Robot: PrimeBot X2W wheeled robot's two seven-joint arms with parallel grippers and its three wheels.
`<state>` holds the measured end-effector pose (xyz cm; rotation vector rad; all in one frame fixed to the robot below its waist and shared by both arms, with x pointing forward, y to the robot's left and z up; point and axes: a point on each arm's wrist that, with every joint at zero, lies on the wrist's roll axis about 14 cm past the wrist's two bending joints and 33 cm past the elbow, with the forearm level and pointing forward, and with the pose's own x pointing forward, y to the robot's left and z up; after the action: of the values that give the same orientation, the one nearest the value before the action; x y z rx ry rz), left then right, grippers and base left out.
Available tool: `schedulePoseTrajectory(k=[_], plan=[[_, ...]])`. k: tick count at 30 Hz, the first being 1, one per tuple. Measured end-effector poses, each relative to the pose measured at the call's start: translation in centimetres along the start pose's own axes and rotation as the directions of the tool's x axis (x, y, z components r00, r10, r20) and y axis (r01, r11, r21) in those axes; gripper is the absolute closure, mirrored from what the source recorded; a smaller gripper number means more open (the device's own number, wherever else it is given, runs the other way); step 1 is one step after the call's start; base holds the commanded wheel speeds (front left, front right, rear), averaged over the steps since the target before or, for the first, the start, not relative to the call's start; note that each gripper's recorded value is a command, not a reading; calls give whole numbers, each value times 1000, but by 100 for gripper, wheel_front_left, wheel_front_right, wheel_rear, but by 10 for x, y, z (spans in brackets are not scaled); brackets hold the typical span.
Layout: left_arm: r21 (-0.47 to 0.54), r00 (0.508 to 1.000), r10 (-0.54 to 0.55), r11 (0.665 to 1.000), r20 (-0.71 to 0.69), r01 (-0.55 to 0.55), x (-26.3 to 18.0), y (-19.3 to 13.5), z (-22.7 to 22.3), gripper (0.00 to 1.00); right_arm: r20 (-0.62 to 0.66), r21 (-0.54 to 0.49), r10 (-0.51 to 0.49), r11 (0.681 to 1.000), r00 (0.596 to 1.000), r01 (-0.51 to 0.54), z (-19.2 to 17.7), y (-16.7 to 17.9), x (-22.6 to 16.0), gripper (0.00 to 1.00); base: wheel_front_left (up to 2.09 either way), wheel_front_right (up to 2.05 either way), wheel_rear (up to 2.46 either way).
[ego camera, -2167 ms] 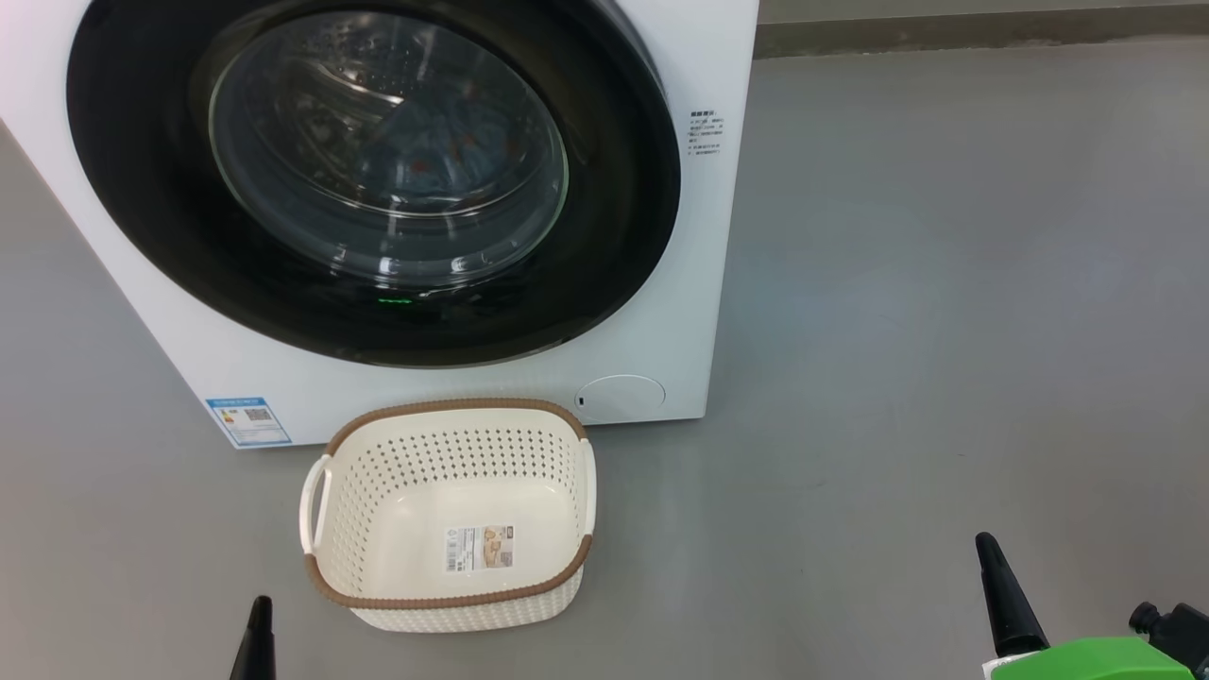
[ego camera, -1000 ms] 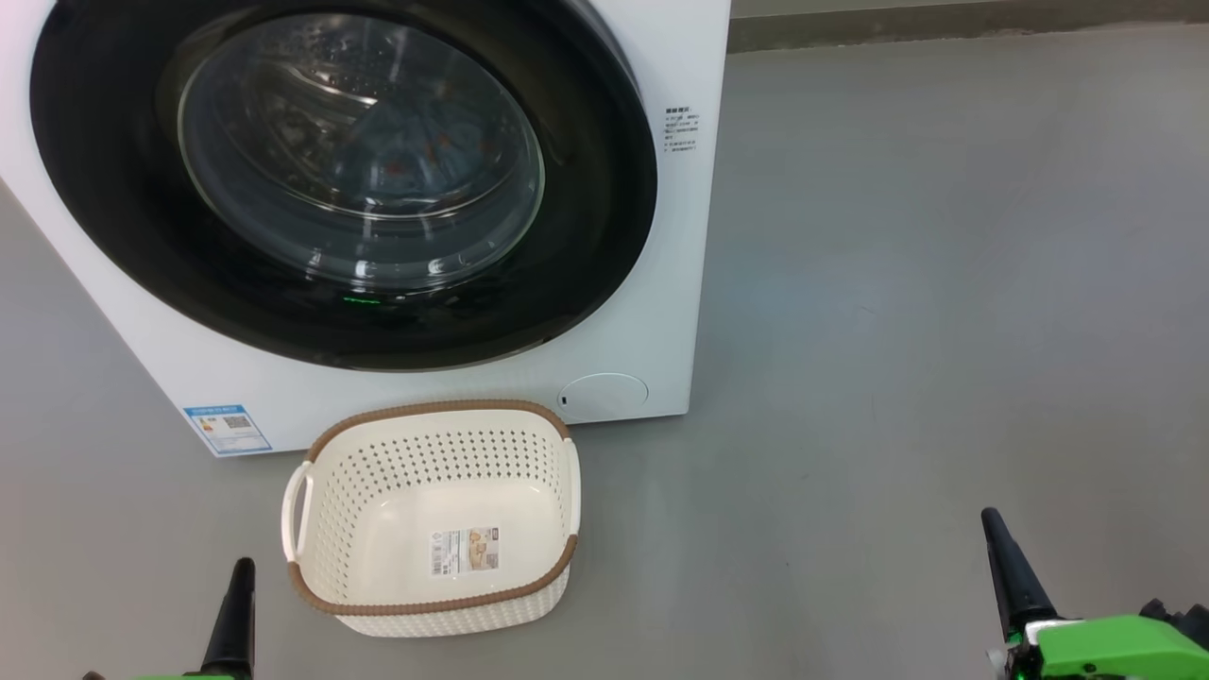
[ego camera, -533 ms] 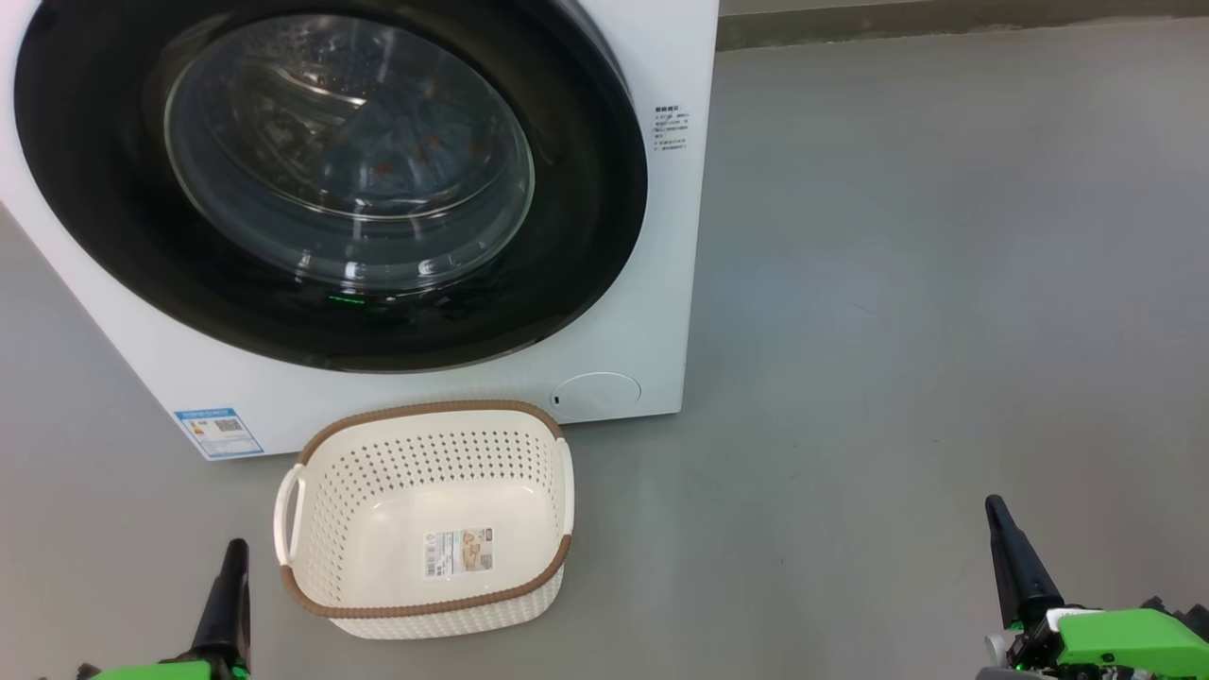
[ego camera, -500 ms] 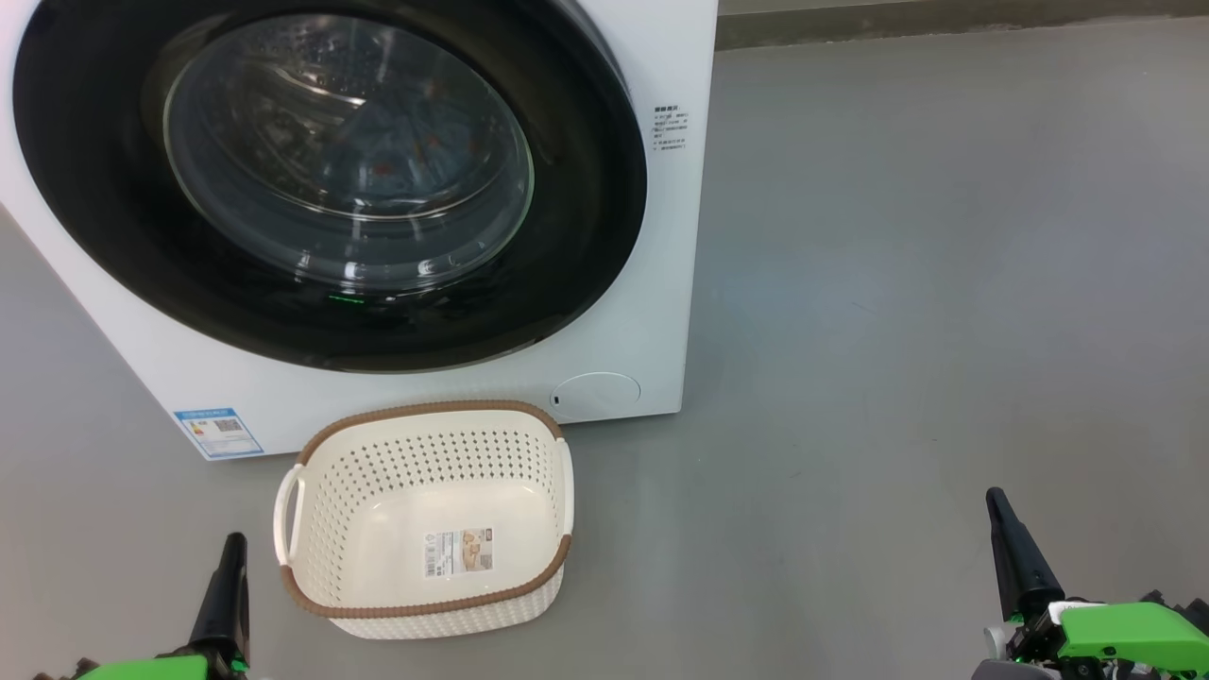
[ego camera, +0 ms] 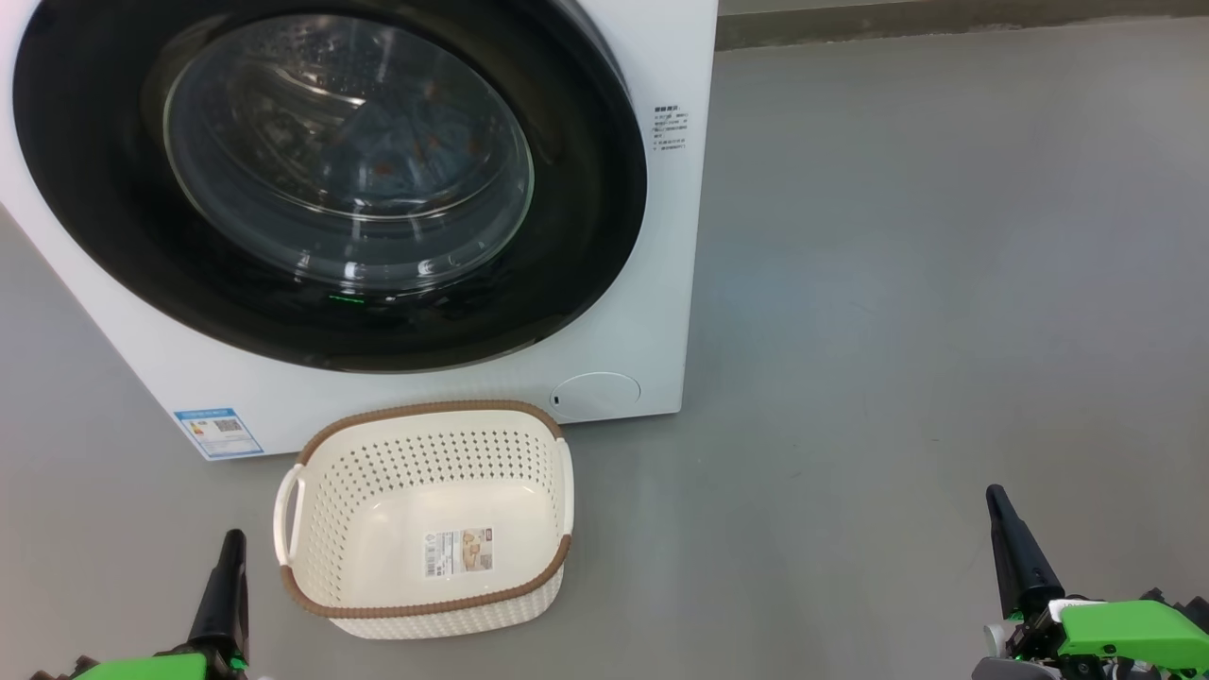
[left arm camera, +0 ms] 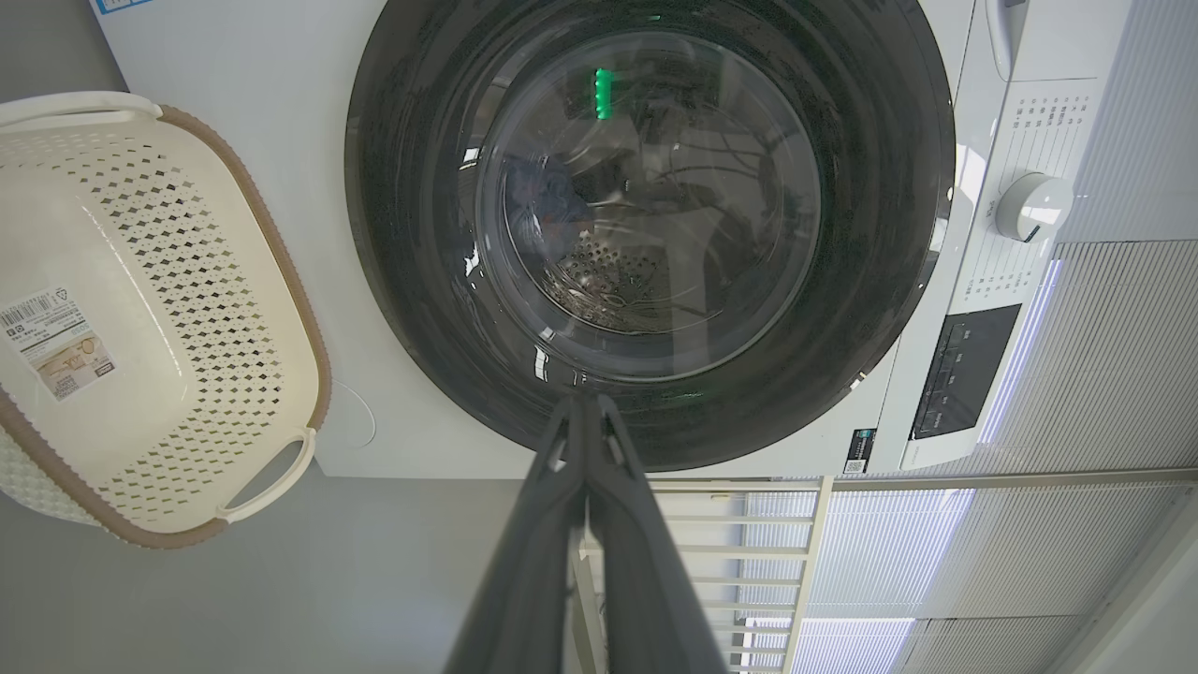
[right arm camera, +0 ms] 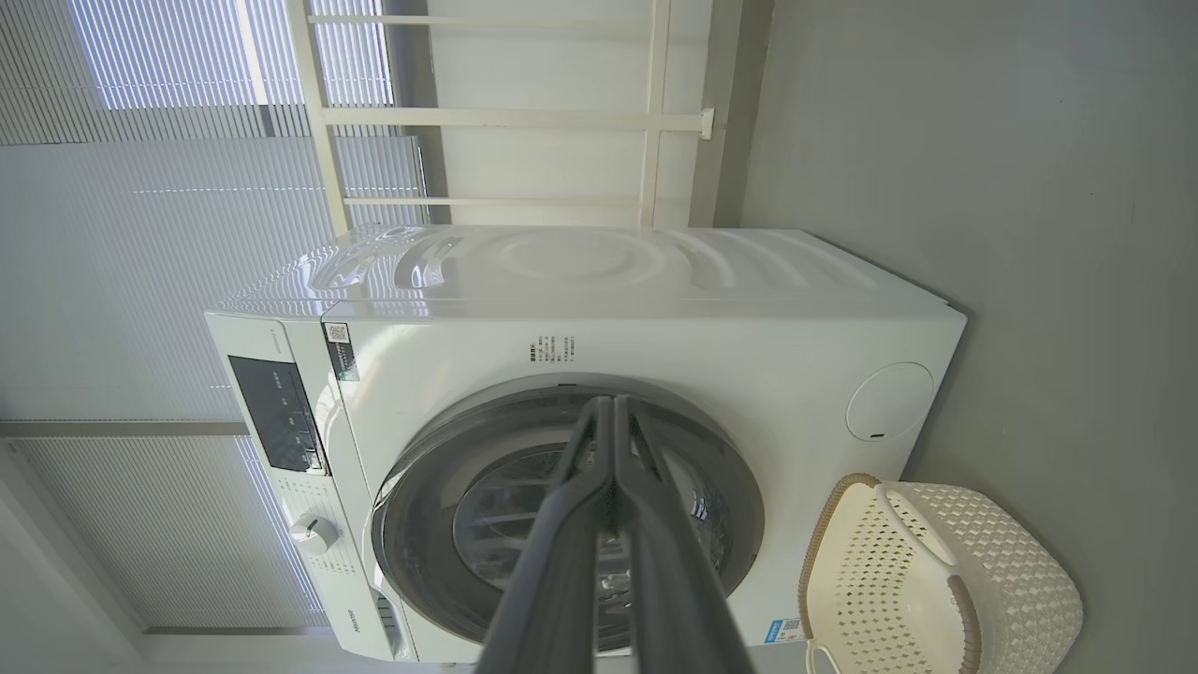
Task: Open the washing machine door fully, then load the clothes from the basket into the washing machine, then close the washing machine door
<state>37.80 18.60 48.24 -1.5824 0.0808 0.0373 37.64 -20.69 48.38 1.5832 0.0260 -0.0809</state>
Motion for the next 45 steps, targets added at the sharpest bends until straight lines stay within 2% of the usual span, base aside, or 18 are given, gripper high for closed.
schedulePoseTrajectory(k=[45], plan=[[0,1000,0,1000,0,0,0,0,0,100,0,0,0,1000,1000,0,0,0,0,100,0,0,0]])
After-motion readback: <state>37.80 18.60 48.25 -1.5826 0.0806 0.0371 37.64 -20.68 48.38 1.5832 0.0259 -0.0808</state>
